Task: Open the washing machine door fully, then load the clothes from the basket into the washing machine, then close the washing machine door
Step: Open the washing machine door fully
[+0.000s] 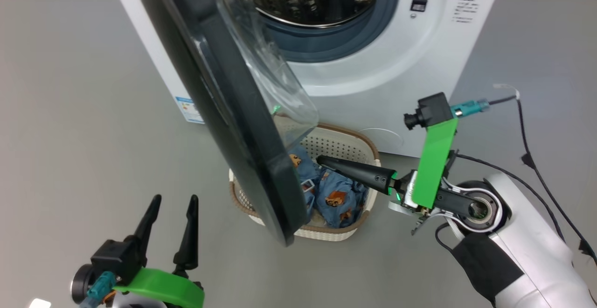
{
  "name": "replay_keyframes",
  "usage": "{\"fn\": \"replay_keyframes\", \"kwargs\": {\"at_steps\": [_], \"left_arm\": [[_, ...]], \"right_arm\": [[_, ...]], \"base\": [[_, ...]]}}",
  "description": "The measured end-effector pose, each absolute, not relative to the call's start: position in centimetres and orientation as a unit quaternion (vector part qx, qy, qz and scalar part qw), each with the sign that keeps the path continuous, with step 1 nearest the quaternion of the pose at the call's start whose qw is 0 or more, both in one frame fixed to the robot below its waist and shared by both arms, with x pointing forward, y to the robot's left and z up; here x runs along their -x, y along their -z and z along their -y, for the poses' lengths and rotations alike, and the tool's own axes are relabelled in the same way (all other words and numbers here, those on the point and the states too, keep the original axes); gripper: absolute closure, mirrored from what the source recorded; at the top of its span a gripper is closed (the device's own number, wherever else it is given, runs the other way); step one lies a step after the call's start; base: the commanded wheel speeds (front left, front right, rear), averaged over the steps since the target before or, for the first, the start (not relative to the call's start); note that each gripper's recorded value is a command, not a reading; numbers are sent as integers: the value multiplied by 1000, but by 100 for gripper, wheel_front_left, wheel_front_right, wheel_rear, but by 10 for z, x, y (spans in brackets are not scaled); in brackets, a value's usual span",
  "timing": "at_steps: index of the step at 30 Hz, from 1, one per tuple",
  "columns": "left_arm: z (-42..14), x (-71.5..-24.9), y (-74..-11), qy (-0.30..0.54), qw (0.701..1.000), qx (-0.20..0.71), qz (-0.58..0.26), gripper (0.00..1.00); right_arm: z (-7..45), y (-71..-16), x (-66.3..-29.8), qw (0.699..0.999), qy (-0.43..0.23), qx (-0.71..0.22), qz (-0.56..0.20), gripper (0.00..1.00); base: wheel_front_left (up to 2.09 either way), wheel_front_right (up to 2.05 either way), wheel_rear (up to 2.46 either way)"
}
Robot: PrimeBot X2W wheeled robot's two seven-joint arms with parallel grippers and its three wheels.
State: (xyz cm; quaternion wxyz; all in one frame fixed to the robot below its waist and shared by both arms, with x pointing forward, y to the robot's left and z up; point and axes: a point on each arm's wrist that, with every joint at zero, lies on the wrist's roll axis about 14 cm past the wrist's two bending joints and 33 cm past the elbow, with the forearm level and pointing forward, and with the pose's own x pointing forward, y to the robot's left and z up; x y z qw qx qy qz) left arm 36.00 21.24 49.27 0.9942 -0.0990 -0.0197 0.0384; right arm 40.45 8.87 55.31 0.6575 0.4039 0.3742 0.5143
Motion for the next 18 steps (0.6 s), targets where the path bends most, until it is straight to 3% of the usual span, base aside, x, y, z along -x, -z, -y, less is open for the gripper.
{"fn": "replay_keyframes", "kwargs": {"at_steps": [3,4,5,7,18], "left_arm": [[-211,-363,-494,-35,994,97,22,0],[-211,-364,-494,-33,995,94,22,0],[-210,-365,-494,-32,995,93,22,0],[-208,-367,-494,-27,995,89,22,0],[-191,-374,-493,4,996,89,20,0]], "right_arm": [[-75,-550,-408,672,-496,-412,-364,49],[-71,-549,-409,678,-490,-413,-361,35],[-65,-548,-409,684,-484,-413,-357,35],[-55,-545,-411,697,-469,-415,-348,0],[13,-528,-418,773,-374,-419,-296,0]], "base": [[0,0,0],[0,0,0],[0,0,0],[0,0,0],[0,0,0]]}}
